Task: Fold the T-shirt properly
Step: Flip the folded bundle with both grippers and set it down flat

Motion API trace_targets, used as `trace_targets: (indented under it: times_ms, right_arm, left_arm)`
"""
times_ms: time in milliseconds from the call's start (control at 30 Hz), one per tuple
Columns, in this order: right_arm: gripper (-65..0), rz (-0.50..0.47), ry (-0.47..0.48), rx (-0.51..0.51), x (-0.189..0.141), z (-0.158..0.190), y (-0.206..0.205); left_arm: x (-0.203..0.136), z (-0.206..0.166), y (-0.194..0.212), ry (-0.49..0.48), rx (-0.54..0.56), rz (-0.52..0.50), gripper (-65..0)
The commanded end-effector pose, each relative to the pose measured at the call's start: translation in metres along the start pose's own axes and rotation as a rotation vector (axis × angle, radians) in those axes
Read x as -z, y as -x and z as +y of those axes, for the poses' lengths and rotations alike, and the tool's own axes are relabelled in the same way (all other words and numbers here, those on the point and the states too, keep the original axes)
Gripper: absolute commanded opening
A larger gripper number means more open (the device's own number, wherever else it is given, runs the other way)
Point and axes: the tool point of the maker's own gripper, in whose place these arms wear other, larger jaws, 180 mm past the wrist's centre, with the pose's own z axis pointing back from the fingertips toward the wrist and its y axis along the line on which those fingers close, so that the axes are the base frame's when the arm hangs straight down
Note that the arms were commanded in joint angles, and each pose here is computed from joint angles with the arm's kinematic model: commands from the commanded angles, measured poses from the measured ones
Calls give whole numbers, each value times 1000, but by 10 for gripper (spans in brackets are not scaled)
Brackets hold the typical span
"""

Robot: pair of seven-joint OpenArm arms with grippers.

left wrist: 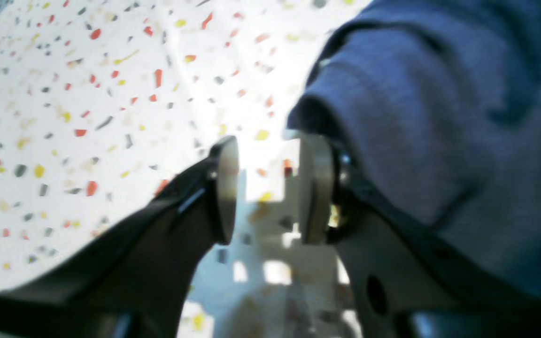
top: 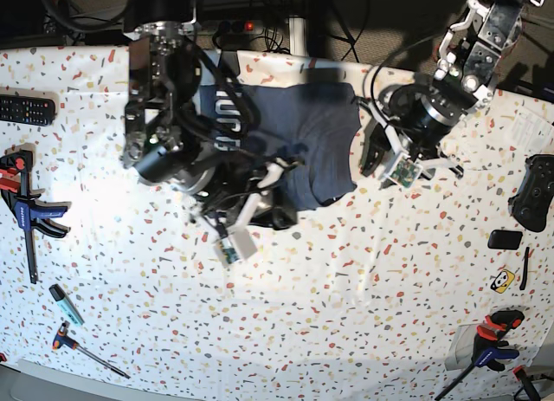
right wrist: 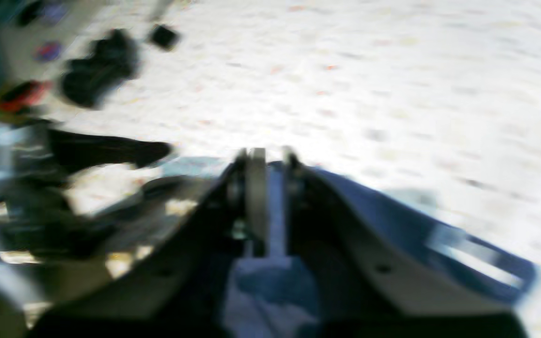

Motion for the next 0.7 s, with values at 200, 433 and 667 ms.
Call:
trace_targets:
  times_ms: [200,433,667]
  right_arm:
    - [-650,29,125,-61,-23,-55,8]
    - [-650,135,145,23,-3,-81,57]
    - [-650,176,171,29,5,-95,70]
  left_arm:
    - [-14,-48,-18,144,-191,-88,-597]
    - [-23,-89,4,173,-319,-39,-625]
    - [-11,-109,37,149,-425,-6,-625]
